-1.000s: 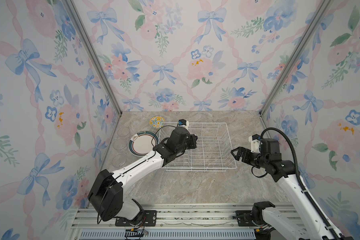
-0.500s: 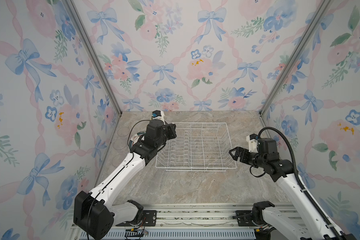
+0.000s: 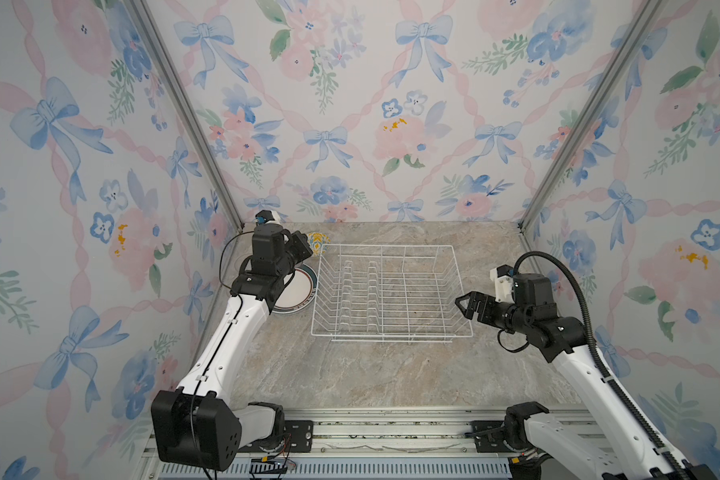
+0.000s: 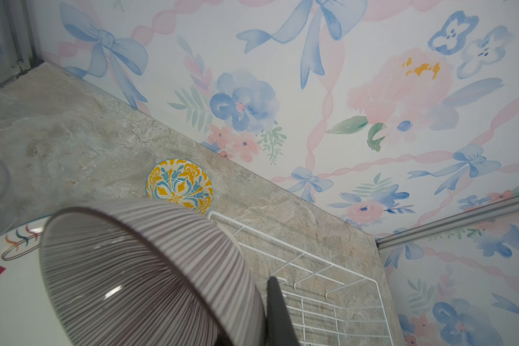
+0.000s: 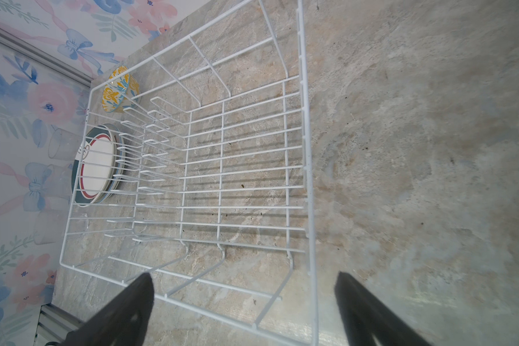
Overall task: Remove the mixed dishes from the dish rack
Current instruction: 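Carry the bowl over the yellow-and-blue bowl beyond the plates with the left gripper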
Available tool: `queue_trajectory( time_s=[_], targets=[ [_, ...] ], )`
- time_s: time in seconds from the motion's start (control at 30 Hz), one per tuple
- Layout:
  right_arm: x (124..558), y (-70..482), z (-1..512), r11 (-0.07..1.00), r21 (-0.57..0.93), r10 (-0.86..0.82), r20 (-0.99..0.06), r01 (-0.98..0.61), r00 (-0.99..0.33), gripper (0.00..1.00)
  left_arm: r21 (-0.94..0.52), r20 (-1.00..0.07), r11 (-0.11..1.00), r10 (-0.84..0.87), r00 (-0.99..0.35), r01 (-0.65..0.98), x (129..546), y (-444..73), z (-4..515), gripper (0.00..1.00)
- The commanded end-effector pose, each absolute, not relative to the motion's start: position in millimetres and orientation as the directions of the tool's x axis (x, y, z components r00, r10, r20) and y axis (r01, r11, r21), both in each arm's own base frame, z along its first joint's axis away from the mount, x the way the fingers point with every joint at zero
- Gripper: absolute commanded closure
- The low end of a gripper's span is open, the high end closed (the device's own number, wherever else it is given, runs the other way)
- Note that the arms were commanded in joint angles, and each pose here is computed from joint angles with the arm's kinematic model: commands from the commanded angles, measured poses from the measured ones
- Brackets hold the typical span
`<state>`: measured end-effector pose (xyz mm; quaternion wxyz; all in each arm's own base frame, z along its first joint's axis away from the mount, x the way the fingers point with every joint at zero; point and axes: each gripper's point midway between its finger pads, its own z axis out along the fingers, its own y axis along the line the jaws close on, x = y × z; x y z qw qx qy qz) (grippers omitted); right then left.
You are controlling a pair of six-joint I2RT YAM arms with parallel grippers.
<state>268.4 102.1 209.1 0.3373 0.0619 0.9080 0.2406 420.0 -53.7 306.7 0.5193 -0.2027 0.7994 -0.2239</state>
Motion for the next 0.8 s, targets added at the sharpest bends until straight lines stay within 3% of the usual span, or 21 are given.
queue_trajectory(
  time_s=[0.0, 0.33, 0.77],
  targets=[
    [266.2, 103.5, 229.8, 0.872, 0.485, 0.279, -0.611, -0.072, -0.741, 0.04, -0.552, -0.770, 0.831, -0.539, -0.340, -0.066, 438.0, -40.1, 322.7, 1.00],
    [268.5, 100.5, 225.4, 0.887, 0.461, 0.268, -0.586, -0.042, -0.765, 0.03, -0.529, -0.747, 0.831, -0.553, -0.369, -0.174, 481.2, 1.4, 285.8, 1.00],
    [272.6, 96.8, 223.6, 0.888, 0.461, 0.301, -0.564, 0.010, -0.769, 0.03, -0.479, -0.741, 0.853, -0.520, -0.425, -0.209, 537.6, 11.0, 246.1, 1.00]
  ],
)
